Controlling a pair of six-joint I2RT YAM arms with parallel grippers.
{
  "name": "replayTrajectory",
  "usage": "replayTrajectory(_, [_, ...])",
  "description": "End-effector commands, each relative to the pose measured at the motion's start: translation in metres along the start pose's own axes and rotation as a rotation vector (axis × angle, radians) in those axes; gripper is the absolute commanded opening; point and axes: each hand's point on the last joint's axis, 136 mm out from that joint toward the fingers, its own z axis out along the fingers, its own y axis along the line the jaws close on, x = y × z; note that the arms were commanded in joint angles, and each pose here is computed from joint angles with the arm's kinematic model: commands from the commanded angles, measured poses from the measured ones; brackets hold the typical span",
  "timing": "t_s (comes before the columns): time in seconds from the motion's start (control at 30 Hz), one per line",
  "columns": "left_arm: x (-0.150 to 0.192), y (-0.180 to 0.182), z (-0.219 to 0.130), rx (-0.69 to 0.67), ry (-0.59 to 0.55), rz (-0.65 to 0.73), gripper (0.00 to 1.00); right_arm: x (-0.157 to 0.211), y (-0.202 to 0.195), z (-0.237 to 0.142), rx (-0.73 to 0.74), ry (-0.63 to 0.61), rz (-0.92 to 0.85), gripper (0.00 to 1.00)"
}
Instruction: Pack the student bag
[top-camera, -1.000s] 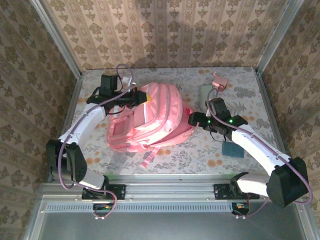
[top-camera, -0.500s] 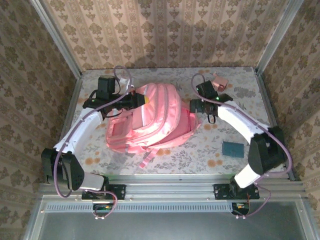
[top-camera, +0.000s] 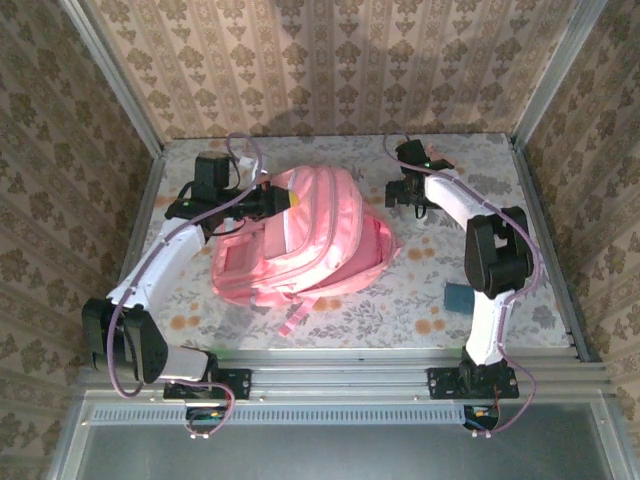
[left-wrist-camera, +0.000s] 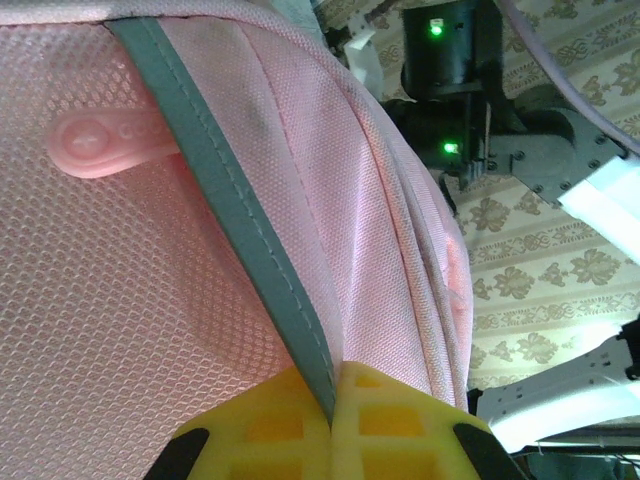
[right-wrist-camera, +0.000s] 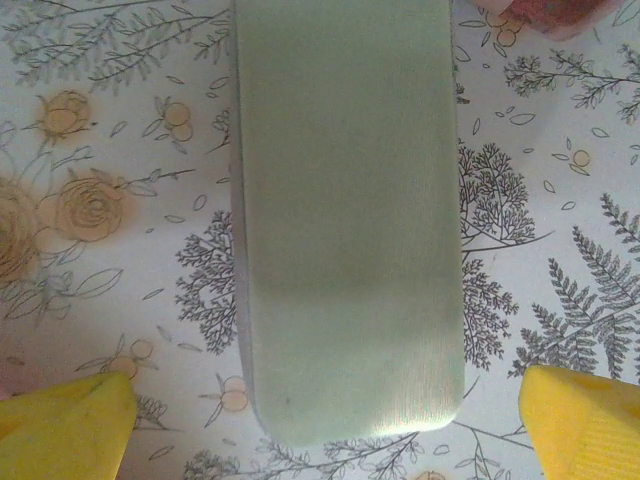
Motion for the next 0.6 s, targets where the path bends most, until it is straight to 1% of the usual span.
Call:
replayTrajectory(0.0, [-0.007,-0.035,-0.013,0.106,-0.028,0.097,0.0,0.003,0.001,0.006,0.002,0.064,-0.03,1.0])
replayTrajectory(0.23, [-0.008,-0.033,-0.013,0.108,-0.028,0.092,0.0,0.009,-0.009,0.025,0.041,0.123,-0.03,1.0])
replayTrajectory(0.57, [-0.009,-0.036,-0.012,0.127,-0.024,0.097,0.0,0.02,-0.01,0.045,0.043,0.174,-0.031,1.0])
